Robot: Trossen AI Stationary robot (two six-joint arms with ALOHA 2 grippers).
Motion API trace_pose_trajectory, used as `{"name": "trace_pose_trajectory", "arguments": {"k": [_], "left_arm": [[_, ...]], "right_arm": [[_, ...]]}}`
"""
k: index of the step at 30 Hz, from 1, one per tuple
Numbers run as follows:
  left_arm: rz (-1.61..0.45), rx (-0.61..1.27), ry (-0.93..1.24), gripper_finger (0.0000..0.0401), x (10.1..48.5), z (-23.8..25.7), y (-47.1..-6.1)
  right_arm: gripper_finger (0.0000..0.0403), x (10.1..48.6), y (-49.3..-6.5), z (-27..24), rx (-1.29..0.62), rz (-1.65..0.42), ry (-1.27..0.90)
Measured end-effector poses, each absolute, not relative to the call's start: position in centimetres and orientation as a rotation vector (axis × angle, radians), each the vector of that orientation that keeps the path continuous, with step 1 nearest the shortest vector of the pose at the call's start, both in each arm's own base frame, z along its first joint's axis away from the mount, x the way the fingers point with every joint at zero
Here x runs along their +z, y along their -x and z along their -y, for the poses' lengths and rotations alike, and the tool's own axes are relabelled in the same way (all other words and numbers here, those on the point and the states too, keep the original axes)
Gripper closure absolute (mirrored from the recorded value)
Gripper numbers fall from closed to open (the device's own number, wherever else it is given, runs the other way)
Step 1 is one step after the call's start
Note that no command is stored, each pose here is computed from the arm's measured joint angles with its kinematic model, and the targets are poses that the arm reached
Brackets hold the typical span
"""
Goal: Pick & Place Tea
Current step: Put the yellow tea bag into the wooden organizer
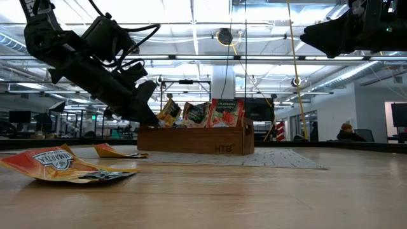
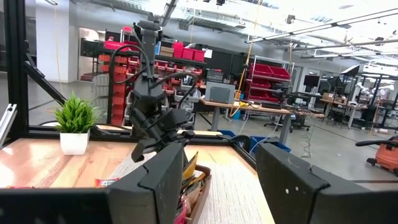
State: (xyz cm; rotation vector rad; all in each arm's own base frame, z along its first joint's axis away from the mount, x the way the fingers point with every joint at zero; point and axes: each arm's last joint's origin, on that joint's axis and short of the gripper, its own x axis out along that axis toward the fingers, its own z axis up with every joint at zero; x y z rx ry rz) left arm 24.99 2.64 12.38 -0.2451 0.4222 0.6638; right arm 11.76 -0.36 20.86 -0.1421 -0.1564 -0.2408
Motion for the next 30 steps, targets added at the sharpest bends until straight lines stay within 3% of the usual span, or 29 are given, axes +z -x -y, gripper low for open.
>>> {"name": "trace_pose_trajectory", "arguments": {"k": [13,30], "left_arm": [[-0.404,0.667,0.275,0.0385,12.45,-2.64,-25.04],[-0.382,0.663,0.282,0.0241,12.64,-2.63,-25.14]], "right_arm": [[0.0218,20.86,-11.76,0.36,-0.241,0.157,0.142],[0.0218,20.86,-11.76,0.36,-0.241,0.157,0.142]]}}
